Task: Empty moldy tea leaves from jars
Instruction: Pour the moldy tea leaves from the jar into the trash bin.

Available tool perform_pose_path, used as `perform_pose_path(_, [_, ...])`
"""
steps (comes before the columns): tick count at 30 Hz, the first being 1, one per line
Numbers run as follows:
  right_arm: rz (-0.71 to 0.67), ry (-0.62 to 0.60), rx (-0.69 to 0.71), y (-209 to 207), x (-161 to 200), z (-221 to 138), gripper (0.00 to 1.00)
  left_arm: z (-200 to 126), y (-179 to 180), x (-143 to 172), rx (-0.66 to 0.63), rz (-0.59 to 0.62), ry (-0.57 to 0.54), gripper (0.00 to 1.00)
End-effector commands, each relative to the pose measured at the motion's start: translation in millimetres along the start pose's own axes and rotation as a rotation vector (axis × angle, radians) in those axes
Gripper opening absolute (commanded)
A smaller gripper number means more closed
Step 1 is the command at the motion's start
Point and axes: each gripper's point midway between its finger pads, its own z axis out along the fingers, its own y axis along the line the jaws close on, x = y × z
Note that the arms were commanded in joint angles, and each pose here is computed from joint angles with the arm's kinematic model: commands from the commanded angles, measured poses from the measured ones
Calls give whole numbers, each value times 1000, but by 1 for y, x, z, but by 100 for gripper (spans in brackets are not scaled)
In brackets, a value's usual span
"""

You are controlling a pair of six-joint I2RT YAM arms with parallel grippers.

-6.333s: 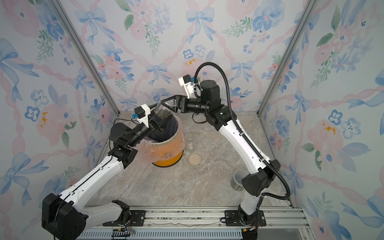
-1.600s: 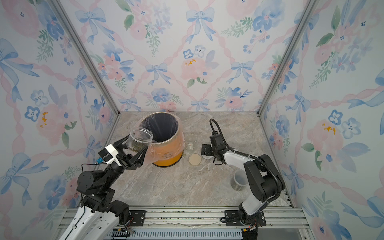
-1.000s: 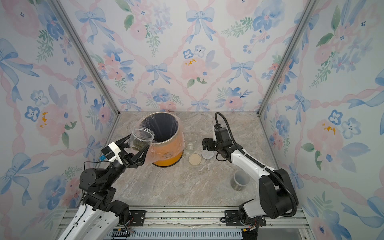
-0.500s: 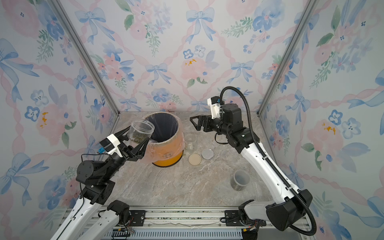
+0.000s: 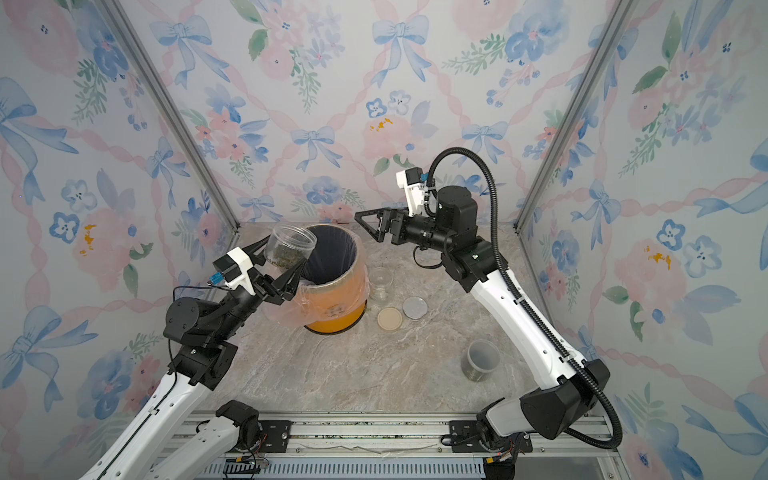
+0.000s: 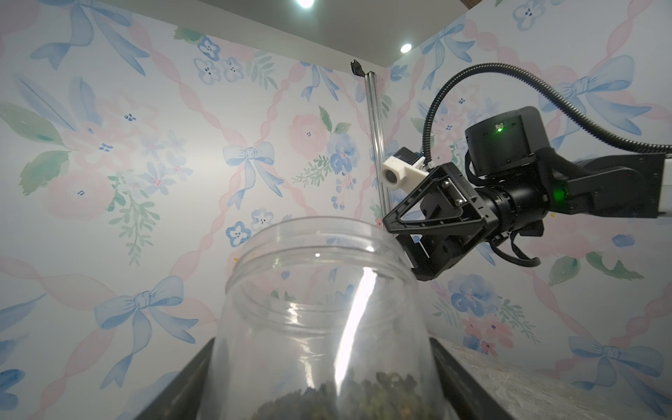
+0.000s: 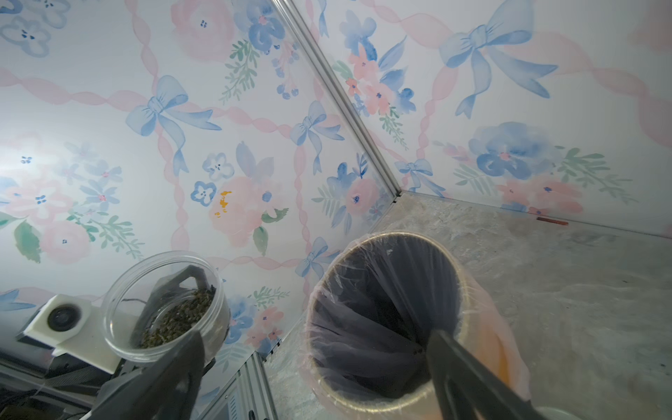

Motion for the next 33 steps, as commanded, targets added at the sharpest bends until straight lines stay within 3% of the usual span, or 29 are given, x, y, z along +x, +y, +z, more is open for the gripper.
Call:
perform_pose_path(1, [-58,-12,-147,45,-6,4,97,5,-5,-21,33,29,-70,44])
perform_pose_path(17, [-97,59,-301,94,30,50,96,10,0,-29,32,29,-101,45])
perform_pose_path(33, [-75,61,-322,91,26,92,96,31,2,-25,70,21,-82,45])
